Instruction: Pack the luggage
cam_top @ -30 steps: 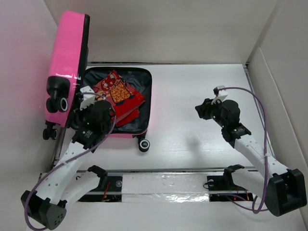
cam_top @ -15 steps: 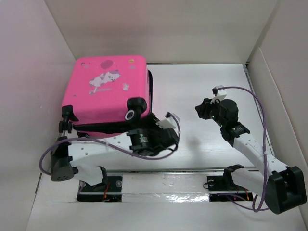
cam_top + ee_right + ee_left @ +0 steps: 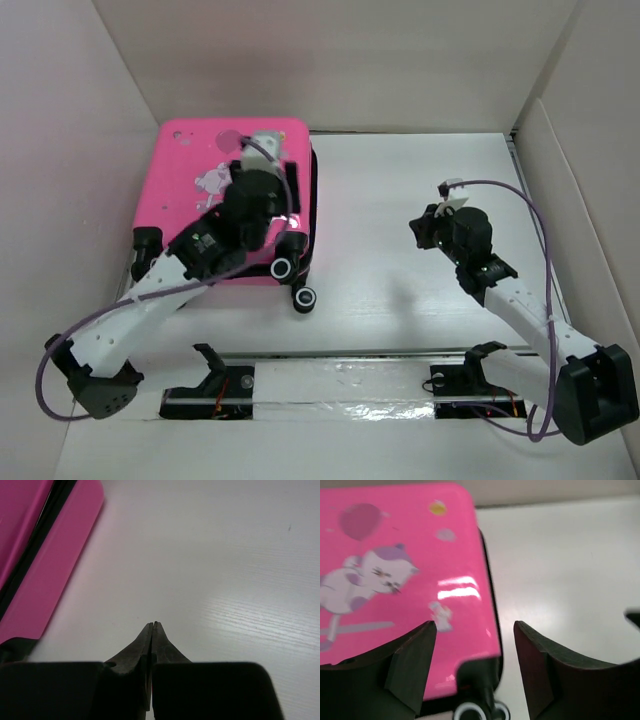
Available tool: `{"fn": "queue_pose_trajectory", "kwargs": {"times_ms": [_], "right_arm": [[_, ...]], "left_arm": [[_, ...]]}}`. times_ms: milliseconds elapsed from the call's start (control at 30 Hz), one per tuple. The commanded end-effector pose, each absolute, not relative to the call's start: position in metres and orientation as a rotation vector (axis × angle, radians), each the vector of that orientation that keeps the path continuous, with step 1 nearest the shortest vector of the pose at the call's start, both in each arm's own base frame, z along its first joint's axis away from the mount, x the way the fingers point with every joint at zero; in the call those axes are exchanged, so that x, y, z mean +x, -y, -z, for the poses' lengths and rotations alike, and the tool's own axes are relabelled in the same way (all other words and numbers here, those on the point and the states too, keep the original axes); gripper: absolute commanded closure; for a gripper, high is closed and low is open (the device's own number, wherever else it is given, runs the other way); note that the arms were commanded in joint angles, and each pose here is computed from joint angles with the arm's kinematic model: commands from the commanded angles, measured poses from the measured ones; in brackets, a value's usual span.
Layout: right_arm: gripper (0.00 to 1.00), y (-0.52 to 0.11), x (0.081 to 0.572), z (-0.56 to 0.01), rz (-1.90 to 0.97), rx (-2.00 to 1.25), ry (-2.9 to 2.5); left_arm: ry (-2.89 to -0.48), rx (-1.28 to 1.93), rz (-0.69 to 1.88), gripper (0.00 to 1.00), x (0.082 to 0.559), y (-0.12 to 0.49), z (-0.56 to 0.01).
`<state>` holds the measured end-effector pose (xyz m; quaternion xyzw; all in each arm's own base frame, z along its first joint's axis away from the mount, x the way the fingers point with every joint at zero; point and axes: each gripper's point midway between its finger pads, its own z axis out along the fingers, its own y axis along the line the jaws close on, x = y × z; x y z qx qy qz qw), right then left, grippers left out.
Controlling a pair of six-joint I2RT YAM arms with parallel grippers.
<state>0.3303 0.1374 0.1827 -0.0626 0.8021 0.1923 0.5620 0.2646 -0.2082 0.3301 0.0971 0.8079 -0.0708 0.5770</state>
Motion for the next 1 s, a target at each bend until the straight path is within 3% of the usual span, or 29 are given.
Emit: {"fn": "queue_pose_trajectory", "kwargs": {"times_ms": [0, 133, 200, 433, 700, 967], "right_arm": [[1.00, -0.141, 0.337, -0.214, -0.436, -0.158, -1.796], [1.00, -0.150, 0.335, -0.215, -0.429, -0.184, -1.798], [1.00, -0.150, 0.335, -0.215, -0.409, -0.184, -1.801], [1.00, -0.157, 0.334, -0.216, -0.405, -0.195, -1.796], [1.00, -0.164, 0.334, -0.215, -0.402, -0.228, -1.809], [1.00, -0.167, 0.337, -0.209, -0.397, -0.223, -1.818]], "left_arm": [[-1.744, -0.093, 0.282, 0.40, 0.318, 0.162, -0.389], [-1.707, -0.376, 0.255, 0.54, 0.375, 0.062, -0.395], [-1.649, -0.563, 0.178, 0.55, 0.388, -0.006, -0.394], [-1.643, -0.884, -0.118, 0.54, 0.409, -0.130, -0.335], [-1.753, -1.029, -0.336, 0.54, 0.411, -0.191, -0.262], [-1.916, -1.100, -0.226, 0.53, 0.425, -0.187, -0.194]]}}
